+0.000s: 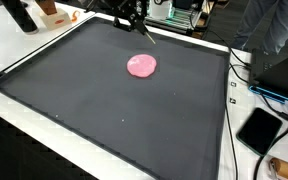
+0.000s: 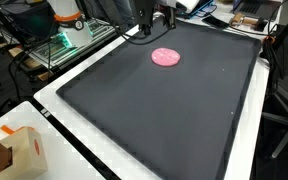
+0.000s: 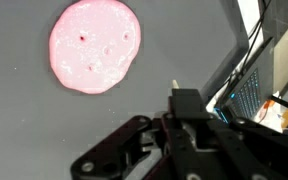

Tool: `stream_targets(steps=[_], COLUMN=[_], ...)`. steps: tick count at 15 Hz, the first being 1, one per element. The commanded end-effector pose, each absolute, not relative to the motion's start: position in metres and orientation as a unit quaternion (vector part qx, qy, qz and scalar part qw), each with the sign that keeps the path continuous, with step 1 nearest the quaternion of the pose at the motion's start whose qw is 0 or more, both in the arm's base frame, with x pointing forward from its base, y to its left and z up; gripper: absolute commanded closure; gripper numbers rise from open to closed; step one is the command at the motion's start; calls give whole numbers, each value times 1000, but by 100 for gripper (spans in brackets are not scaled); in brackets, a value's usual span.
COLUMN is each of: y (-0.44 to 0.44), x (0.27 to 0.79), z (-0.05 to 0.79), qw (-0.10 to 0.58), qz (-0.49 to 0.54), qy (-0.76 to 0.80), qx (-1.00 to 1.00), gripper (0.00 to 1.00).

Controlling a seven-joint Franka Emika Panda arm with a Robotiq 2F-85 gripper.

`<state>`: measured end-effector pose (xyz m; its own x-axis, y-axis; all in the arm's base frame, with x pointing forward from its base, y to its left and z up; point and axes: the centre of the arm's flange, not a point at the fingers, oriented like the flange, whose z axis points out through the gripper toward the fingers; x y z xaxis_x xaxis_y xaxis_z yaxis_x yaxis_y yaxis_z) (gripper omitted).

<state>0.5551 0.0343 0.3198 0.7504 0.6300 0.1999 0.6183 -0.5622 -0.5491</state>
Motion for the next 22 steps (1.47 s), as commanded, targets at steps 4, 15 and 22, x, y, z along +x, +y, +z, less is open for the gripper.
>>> stream_targets(steps=[4,15,22], y=[97,181,200], x=[546,534,531], z=[348,338,334], qw=[150,-98,-160], qz=[53,70,69], qy=[-400,-448,-461], qx=[-903,-886,-870], gripper=[97,97,87])
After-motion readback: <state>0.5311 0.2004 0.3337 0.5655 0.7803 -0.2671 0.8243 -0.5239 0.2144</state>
